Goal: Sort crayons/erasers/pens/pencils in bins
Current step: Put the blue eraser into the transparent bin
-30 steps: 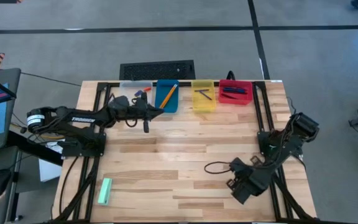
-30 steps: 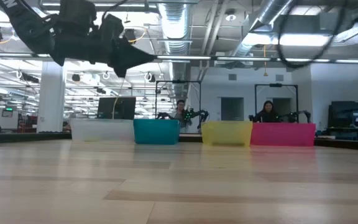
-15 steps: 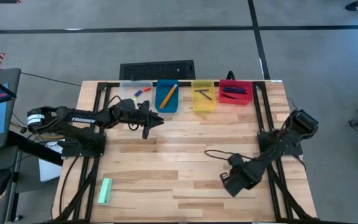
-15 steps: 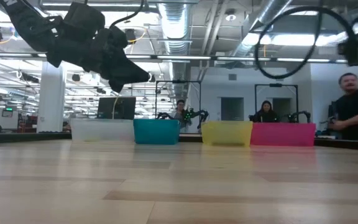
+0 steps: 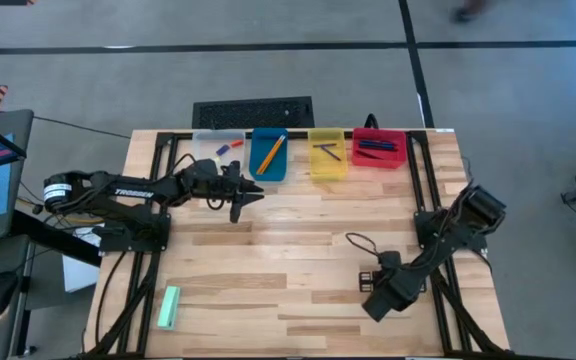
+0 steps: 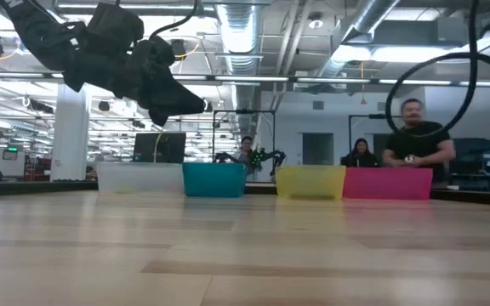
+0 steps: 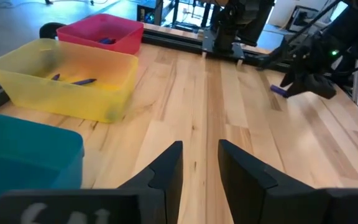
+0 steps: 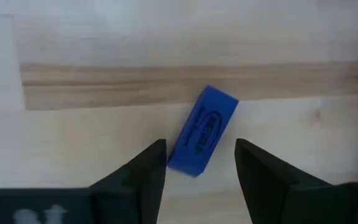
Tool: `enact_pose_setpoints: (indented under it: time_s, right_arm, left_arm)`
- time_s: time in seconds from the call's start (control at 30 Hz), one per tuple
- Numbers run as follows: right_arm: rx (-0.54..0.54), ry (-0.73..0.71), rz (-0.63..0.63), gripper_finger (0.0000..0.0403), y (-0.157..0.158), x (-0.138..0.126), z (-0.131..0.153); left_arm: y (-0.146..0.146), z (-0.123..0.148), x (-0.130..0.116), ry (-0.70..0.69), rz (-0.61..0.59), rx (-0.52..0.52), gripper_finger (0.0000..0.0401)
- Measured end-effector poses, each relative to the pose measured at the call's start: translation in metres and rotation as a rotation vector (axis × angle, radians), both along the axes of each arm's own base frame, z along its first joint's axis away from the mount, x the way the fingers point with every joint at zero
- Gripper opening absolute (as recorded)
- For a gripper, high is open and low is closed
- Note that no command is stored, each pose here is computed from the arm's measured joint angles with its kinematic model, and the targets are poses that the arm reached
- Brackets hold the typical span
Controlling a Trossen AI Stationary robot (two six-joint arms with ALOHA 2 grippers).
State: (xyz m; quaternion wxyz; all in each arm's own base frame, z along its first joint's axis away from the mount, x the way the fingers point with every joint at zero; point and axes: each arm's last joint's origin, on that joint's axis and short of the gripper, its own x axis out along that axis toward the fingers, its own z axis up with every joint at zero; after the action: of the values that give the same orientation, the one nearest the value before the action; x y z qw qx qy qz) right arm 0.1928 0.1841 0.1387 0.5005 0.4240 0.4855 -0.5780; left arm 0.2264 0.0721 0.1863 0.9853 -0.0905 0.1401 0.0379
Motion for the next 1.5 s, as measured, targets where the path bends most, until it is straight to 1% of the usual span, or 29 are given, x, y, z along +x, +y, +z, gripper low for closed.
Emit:
enact_pose_setpoints:
  time_s: [0.27, 0.4, 0.5, 0.67, 0.73, 0.83, 1.03, 1.13, 1.3, 1.5]
  right_arm:
    - [-0.028, -0.015, -0.019, 0.0192, -0.003, 0.006, -0.005]
    - [-0.032, -0.033, 0.002, 0.018, -0.003, 0.007, -0.005]
    - [-0.055, -0.058, 0.025, 0.0153, -0.003, 0.007, -0.005]
    - [-0.067, -0.073, 0.049, 0.0093, 0.0, 0.005, -0.005]
    - [-0.076, -0.08, 0.067, 0.0078, 0.001, 0.004, -0.005]
    - [-0.109, -0.105, 0.146, 0.0072, 0.006, 0.0, -0.005]
    - [-0.124, -0.093, 0.316, 0.0078, 0.009, -0.004, -0.006]
    - [-0.137, -0.087, 0.421, 0.0077, 0.009, -0.003, -0.006]
    - [-0.244, -0.129, 0.596, 0.0076, 0.003, 0.006, -0.005]
    - [-0.296, -0.121, 0.783, 0.0076, -0.014, 0.029, -0.004]
  left_arm:
    - [-0.002, -0.001, 0.0, 0.008, -0.005, -0.001, 0.009]
    - [-0.001, -0.002, 0.0, 0.025, 0.017, 0.0, 0.009]
    - [-0.001, -0.002, 0.0, 0.027, 0.024, 0.002, 0.009]
    - [-0.001, -0.003, 0.0, 0.033, 0.024, 0.0, 0.009]
    - [-0.001, -0.003, -0.001, 0.034, 0.024, 0.0, 0.009]
    - [-0.001, -0.003, -0.001, 0.037, 0.024, -0.001, 0.009]
    - [-0.001, -0.003, -0.001, 0.037, 0.024, -0.003, 0.009]
    - [-0.003, -0.003, 0.0, 0.037, 0.015, -0.014, 0.009]
    - [-0.006, -0.004, 0.001, 0.042, 0.001, -0.03, 0.009]
    - [-0.012, -0.004, 0.002, 0.048, -0.035, 0.004, 0.009]
